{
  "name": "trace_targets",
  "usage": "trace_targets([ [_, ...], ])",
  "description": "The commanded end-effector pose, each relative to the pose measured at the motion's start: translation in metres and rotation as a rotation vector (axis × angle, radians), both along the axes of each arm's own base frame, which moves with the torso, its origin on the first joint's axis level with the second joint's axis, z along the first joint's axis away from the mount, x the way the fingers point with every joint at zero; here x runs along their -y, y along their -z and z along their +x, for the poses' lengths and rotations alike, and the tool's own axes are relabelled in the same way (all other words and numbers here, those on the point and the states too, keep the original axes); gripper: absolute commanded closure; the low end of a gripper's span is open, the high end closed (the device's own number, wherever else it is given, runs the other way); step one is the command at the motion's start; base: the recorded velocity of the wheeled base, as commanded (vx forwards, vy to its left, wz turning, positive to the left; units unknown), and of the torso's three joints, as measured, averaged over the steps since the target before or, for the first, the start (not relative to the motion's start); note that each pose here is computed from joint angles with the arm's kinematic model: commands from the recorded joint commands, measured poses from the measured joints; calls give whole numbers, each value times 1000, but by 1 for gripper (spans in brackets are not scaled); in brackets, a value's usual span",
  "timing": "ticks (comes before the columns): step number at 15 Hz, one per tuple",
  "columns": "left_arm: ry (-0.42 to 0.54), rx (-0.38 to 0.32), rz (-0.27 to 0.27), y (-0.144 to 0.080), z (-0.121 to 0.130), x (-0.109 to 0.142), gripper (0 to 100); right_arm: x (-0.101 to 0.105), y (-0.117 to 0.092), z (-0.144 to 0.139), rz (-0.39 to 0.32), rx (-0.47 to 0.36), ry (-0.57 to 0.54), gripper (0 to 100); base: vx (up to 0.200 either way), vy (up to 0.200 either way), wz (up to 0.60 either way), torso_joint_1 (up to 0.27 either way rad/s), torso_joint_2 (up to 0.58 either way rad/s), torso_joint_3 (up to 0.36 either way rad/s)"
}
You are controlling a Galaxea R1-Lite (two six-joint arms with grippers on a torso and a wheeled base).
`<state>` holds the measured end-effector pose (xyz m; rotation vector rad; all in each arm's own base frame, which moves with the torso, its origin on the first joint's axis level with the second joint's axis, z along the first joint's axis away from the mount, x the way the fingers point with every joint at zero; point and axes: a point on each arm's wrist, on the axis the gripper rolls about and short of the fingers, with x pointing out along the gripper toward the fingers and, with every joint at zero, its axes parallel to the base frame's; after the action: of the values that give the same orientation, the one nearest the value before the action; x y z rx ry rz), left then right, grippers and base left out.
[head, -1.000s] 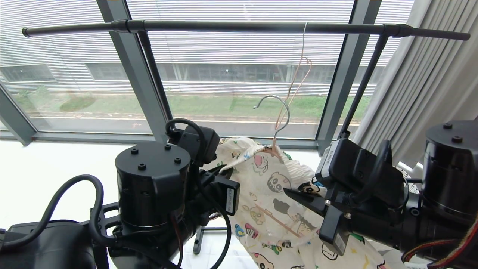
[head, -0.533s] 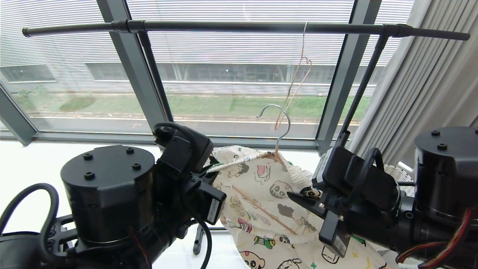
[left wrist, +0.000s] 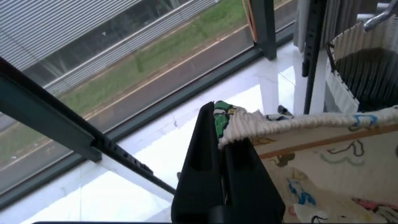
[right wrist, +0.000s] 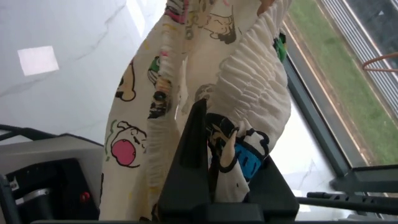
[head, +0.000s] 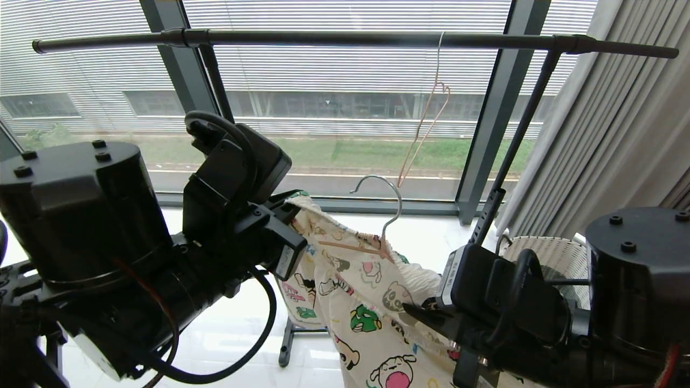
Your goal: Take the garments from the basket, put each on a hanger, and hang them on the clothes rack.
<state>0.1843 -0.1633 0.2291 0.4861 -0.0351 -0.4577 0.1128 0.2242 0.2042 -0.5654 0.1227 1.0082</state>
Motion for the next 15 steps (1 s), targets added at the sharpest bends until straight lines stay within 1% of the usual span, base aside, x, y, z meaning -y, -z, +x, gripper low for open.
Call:
trace_targets([
  [1,-21,17,3,-5,13,-6,100,-2,0,-4,-1,1,-17,100,0,0,0,0,0,0],
  [2,-5,12,3,-6,10,-3,100,-2,0,-4,-1,1,-15,100,0,0,0,0,0,0],
  [3,37,4,-6,-7,3,4,100,-2,0,-3,0,2,-14,100,0,0,0,0,0,0],
  [5,130,-33,-54,-8,-15,21,100,-2,-1,-2,3,1,-7,100,0,0,0,0,0,0],
  [7,188,-65,-102,-15,-26,33,100,-1,-1,-2,4,2,-5,100,0,0,0,0,0,0],
  [9,185,-99,-67,-15,-30,27,100,0,-1,2,4,2,10,100,0,0,0,0,0,0],
  [11,180,-146,-5,-16,-40,15,100,2,-2,3,9,5,19,100,0,0,0,0,0,0],
  [13,165,-179,34,-16,-45,7,100,2,-3,4,11,6,20,100,0,0,0,0,0,0],
  [14,121,-200,65,-13,-44,2,100,2,-3,3,11,6,19,100,0,0,0,0,0,0],
  [15,84,-203,76,-11,-42,0,100,2,-3,3,11,6,19,100,0,0,0,0,0,0],
])
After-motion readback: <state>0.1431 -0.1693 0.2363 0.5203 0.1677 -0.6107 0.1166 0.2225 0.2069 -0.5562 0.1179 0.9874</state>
